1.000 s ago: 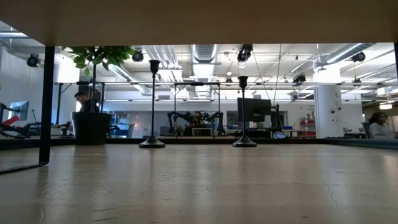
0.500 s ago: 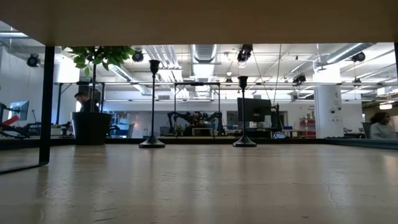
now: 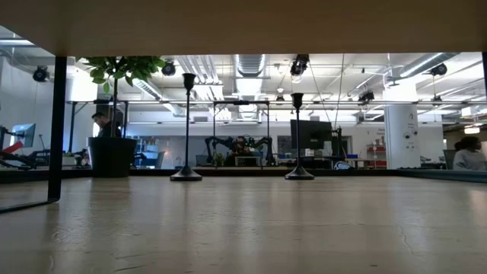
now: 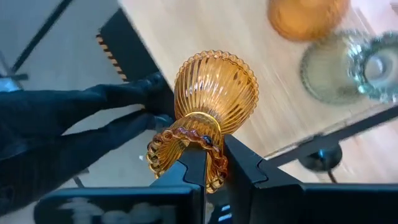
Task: Pick & Place candle stick holders
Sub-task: Put the orange glass candle holder on the shelf
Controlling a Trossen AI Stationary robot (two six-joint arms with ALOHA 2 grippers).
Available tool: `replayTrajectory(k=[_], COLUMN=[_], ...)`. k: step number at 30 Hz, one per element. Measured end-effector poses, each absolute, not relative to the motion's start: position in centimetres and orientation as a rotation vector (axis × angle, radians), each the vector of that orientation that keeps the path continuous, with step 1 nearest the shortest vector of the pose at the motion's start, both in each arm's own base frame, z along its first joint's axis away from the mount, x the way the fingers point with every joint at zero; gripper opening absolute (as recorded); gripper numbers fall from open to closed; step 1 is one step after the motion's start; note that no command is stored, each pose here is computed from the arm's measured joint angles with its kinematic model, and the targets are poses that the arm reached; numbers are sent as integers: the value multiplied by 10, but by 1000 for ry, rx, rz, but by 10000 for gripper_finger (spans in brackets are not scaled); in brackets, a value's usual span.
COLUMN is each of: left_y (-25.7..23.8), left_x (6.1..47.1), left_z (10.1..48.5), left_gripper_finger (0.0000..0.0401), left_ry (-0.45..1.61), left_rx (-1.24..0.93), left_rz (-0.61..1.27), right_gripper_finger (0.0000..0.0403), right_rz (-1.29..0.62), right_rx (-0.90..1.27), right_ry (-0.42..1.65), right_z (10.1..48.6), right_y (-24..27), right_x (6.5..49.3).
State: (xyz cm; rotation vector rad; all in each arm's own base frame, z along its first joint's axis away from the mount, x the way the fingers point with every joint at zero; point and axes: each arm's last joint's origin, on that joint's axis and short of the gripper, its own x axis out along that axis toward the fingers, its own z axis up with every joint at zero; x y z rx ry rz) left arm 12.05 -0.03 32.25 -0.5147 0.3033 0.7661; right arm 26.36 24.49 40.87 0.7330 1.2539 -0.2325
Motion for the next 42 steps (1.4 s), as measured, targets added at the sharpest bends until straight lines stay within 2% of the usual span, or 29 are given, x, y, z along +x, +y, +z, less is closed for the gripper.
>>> replayTrajectory(k=[11,18,42], left_y=[0,-1,-1], left_x=[120,120,120], left_z=[323,323,323], left_gripper_finger=[120,120,120], left_ry=[321,334,356], left_rx=[-467,-454,-449], left_rz=[753,738,706], right_gripper_finger=[23,23,22], right_rz=[-406,-509,-570], right_rx=[898,916,895], right_ry=[1289,1372,1437], right_z=[395,374,356], right_y=[251,252,243], right_x=[269,271,278])
